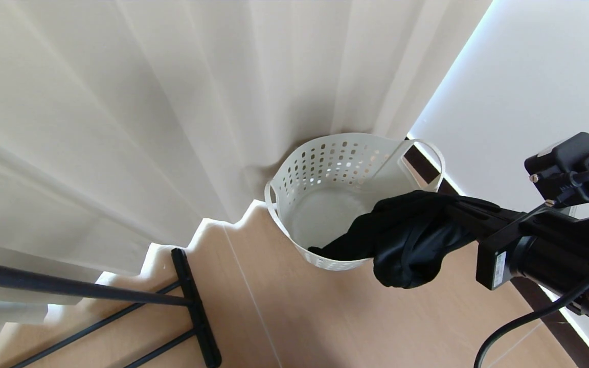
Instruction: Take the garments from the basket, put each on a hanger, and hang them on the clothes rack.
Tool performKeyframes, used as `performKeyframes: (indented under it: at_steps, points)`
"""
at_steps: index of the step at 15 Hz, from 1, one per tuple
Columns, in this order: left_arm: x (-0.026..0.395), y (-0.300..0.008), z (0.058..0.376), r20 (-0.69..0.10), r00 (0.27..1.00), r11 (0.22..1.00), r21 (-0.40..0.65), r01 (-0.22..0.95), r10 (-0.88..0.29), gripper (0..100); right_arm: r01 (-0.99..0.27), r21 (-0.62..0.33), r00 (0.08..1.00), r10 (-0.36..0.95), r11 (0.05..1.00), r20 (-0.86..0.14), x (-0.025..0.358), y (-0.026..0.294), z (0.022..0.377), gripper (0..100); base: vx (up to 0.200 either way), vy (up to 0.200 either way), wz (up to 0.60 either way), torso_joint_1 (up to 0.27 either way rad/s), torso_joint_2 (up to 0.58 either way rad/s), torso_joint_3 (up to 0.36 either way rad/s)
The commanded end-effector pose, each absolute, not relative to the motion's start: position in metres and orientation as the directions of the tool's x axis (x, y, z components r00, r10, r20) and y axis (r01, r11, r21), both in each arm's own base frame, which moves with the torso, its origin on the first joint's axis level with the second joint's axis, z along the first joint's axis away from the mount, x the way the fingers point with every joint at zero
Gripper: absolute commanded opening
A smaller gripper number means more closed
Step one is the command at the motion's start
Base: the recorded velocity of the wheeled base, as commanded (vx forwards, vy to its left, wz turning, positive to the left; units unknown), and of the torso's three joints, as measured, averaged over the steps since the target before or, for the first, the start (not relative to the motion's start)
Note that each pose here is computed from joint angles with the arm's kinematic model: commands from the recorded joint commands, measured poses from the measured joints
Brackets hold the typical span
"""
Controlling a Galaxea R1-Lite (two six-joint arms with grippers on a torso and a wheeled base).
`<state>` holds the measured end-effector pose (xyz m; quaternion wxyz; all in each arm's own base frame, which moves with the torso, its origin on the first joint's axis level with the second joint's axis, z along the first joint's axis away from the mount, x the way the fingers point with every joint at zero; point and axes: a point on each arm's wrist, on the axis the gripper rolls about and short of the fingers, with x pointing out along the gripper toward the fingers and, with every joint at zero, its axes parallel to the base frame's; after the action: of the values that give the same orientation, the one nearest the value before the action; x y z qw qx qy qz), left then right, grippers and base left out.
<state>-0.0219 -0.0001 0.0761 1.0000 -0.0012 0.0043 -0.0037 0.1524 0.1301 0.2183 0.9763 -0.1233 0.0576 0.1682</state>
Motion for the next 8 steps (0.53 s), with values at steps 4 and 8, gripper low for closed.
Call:
performKeyframes:
  at_steps: [4,8]
  points:
    - [-0.0219,-0.0001,0.0762,-0.008,1.000,1.000,-0.003,0.008,-0.008,100,-0.349,-0.226,0.934,0.318,0.909,-0.164,0.1524,0.1304,0.2151,0,0.000,0.000,0.00,0.001,0.00,0.195]
    - [-0.0219,-0.0001,0.0762,-0.008,1.000,1.000,-0.003,0.008,-0.008,100,-0.350,-0.224,0.934,0.320,0.910,-0.160,0.1527,0.1306,0.2164,0,0.000,0.000,0.00,-0.001,0.00,0.200]
